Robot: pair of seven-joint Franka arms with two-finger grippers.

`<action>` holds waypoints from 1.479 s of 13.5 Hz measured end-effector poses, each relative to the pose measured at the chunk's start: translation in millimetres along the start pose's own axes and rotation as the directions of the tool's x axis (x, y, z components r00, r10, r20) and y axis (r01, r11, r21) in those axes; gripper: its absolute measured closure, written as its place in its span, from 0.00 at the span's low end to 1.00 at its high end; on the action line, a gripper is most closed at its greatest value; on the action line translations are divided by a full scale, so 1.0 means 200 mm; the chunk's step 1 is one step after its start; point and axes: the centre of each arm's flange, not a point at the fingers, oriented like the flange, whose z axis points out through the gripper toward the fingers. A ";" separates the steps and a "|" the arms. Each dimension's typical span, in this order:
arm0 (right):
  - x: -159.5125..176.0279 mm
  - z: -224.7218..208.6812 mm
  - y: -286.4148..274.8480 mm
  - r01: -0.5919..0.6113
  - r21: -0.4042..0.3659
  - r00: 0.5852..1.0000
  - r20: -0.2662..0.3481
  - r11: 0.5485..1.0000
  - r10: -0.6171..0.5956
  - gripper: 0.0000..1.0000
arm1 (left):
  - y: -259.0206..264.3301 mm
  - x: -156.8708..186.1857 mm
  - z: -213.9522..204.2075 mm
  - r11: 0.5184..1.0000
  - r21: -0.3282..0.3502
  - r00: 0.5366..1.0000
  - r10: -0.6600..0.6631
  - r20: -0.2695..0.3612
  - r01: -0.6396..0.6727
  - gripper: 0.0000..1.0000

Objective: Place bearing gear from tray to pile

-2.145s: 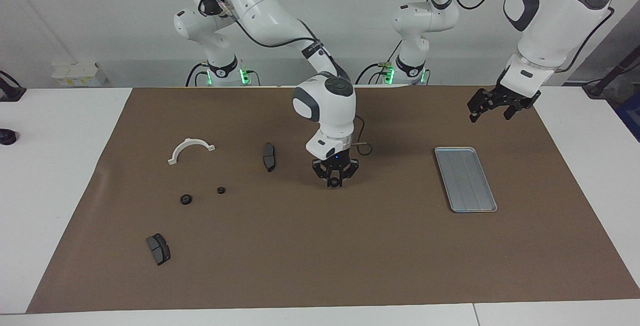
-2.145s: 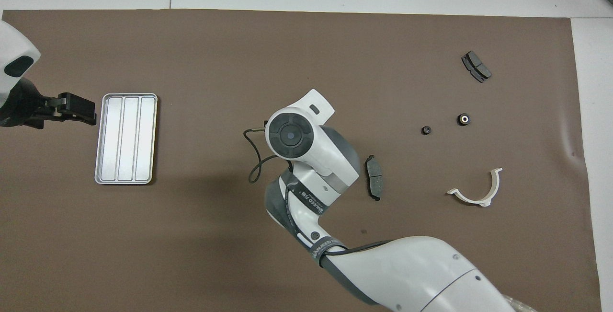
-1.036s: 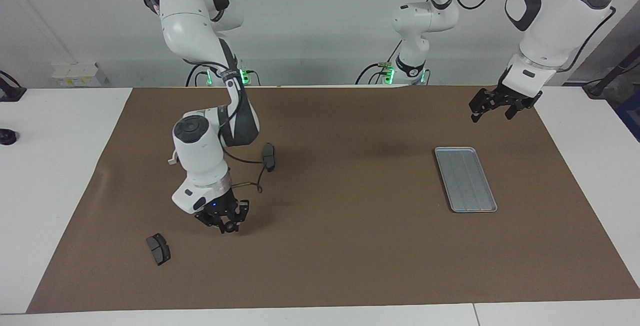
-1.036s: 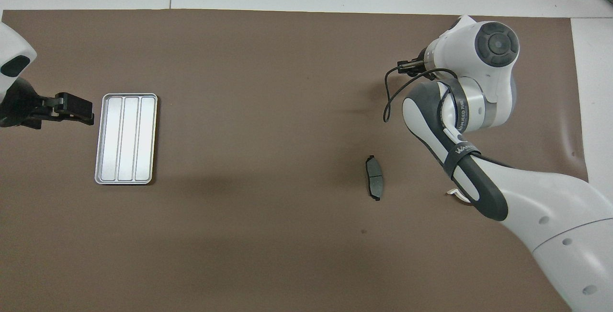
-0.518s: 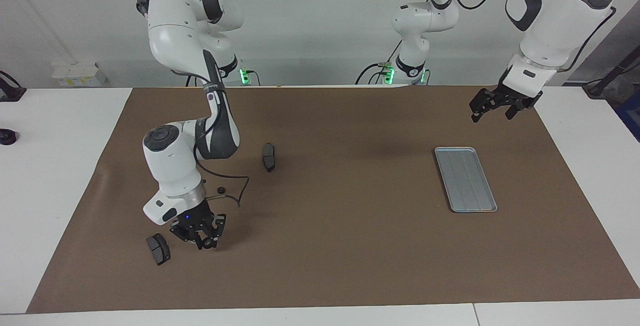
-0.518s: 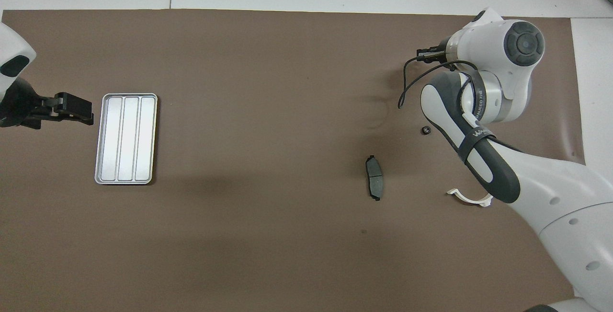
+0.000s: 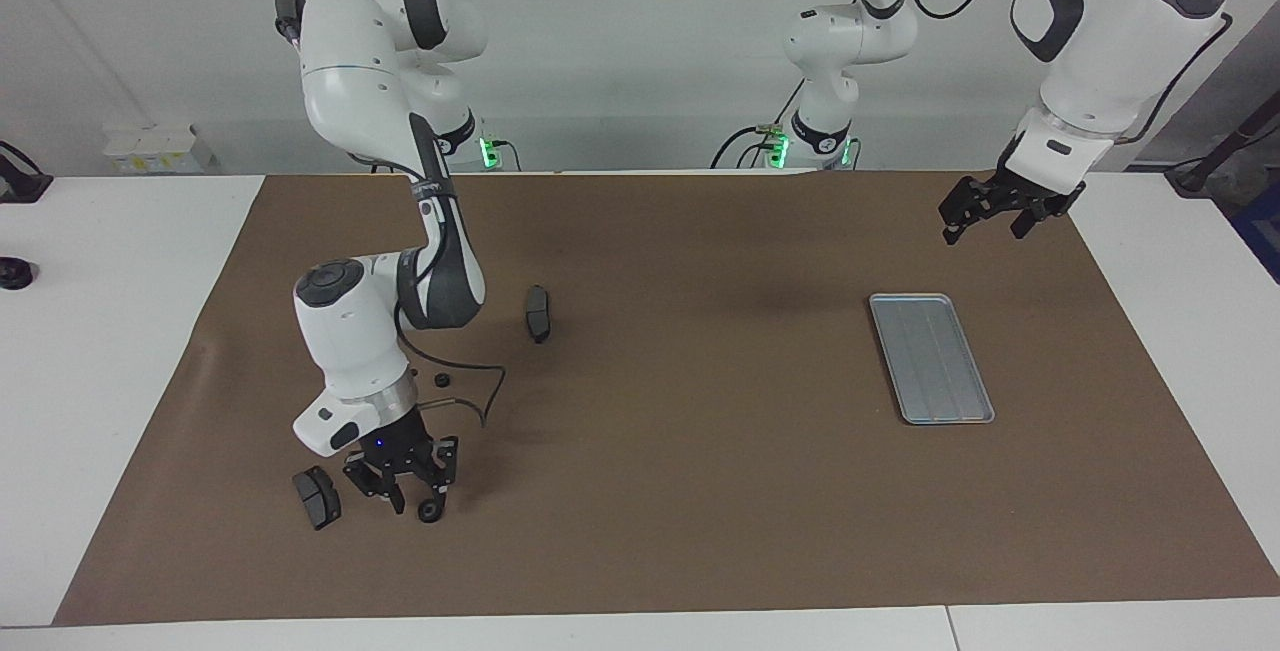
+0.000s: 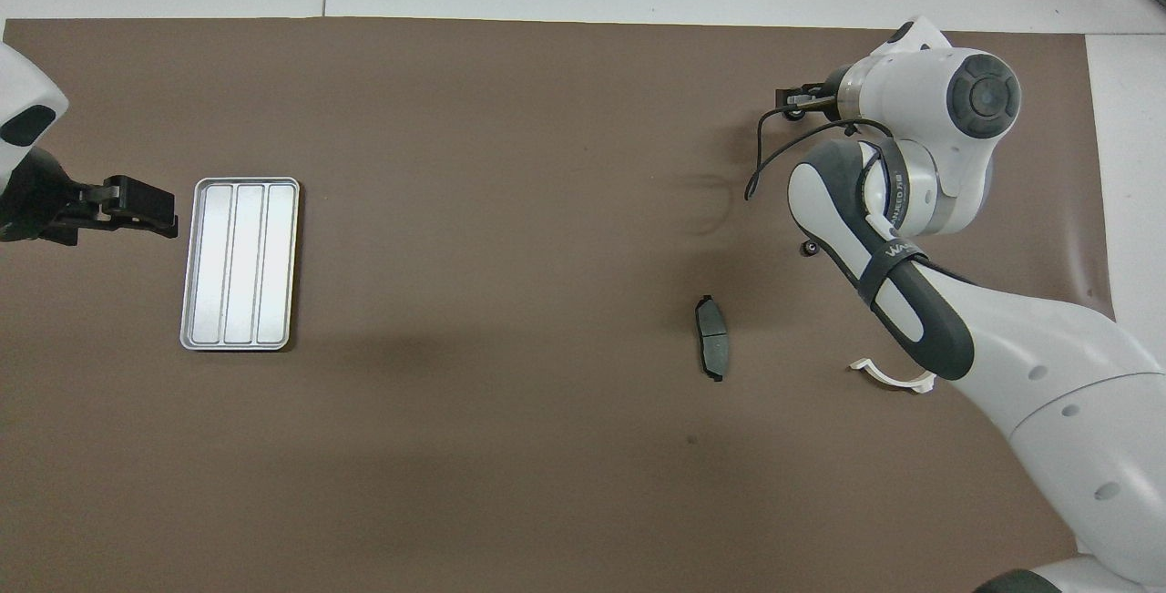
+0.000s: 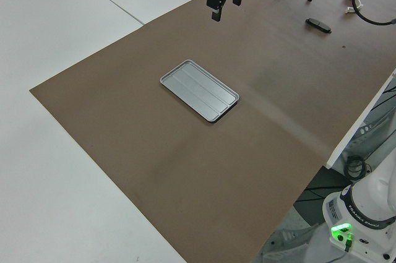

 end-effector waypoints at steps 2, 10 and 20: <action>0.01 -0.04 -0.02 0.004 0.004 1.000 -0.003 1.000 -0.004 0.06 | 0.00 0.00 0.00 1.000 0.000 1.000 0.000 0.000 0.000 0.00; -0.08 -0.74 -0.05 -0.073 0.008 0.986 0.149 0.997 0.071 0.00 | 0.00 0.00 0.00 1.000 0.000 1.000 0.000 0.000 0.000 0.00; -0.28 -1.65 0.14 -0.121 -0.038 0.941 0.314 0.992 0.126 0.00 | 0.00 0.00 0.00 1.000 0.000 1.000 0.001 0.000 -0.001 0.00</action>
